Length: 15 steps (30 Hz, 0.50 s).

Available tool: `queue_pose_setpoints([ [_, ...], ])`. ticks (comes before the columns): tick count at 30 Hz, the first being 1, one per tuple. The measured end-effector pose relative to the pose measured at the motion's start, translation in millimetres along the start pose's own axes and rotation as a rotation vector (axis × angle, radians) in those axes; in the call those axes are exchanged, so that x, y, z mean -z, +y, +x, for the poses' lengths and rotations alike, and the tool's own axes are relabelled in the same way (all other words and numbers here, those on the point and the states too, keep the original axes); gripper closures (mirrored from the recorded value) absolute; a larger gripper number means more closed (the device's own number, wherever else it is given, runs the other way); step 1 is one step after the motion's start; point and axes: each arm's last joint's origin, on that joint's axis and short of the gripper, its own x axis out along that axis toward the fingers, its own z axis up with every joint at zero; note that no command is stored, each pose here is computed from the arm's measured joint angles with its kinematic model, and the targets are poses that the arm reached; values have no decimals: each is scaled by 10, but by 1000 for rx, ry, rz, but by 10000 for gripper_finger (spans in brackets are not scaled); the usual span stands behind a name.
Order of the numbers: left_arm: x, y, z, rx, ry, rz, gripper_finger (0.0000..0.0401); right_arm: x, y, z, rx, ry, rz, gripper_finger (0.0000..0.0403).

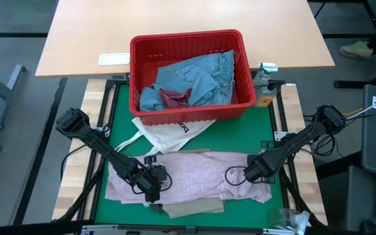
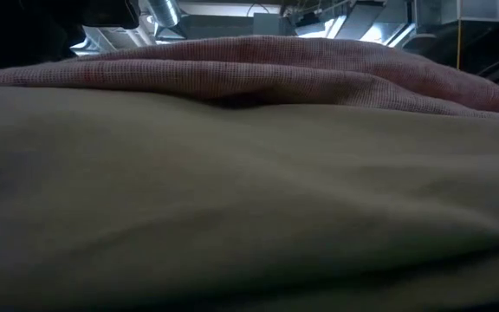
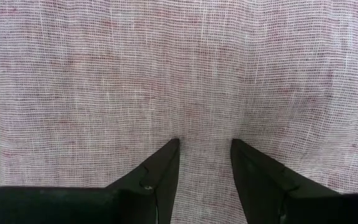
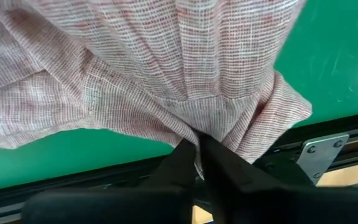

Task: Fold laundry
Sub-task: Fold the pink shirt

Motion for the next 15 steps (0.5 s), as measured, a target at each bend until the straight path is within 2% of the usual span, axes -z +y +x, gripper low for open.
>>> queue_pose_setpoints([
  [9,-1,0,0,0,0,0,262,3,-2,0,1,3,52,265],
  [15,0,0,0,0,0,0,262,46,-24,-59,12,40,95,237],
])
